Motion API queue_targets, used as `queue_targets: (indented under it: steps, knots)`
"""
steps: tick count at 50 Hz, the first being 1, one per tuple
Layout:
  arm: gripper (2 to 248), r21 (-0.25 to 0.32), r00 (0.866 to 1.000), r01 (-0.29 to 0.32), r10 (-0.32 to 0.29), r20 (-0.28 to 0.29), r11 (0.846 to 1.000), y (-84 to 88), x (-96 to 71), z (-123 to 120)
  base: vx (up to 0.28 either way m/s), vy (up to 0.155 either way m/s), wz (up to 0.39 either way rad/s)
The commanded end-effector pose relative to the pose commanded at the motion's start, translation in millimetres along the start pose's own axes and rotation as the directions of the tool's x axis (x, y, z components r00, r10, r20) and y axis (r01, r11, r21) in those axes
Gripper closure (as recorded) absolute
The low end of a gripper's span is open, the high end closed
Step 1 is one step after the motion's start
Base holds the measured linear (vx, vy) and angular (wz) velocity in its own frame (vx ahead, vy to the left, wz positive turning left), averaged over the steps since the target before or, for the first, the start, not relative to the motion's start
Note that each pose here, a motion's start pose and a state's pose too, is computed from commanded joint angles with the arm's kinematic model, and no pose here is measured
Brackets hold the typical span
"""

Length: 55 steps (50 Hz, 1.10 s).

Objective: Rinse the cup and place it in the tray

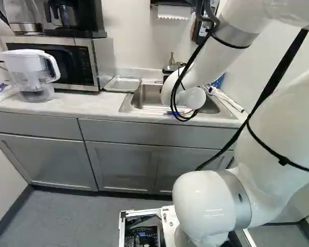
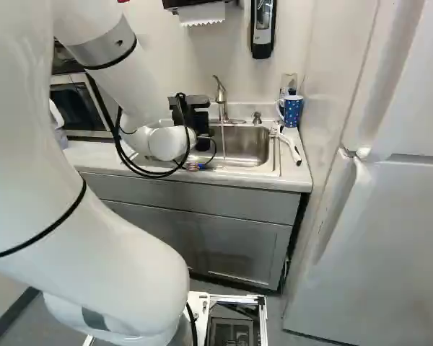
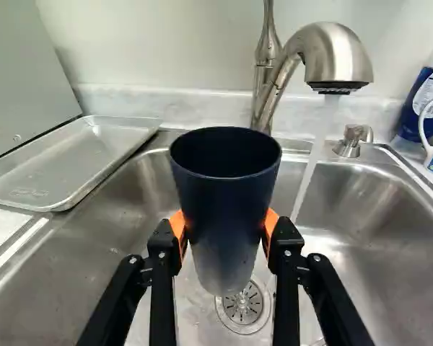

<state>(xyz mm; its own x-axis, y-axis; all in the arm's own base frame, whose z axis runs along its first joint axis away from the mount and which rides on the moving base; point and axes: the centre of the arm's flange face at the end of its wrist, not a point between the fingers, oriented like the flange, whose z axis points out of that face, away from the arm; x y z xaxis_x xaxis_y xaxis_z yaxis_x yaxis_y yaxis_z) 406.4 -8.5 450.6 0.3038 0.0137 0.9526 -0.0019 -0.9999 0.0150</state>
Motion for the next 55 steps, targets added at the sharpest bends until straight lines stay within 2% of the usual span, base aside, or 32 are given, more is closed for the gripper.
queue_targets:
  steps: [28,55]
  knots:
    - [128,-0.007,1.0,-0.002,0.002,0.001,1.0,3.2,4.7,13,0.0,0.0,0.0]
    - [128,-0.046,1.0,-0.015,0.015,0.002,0.999,20.6,4.6,14,0.0,0.0,0.0]
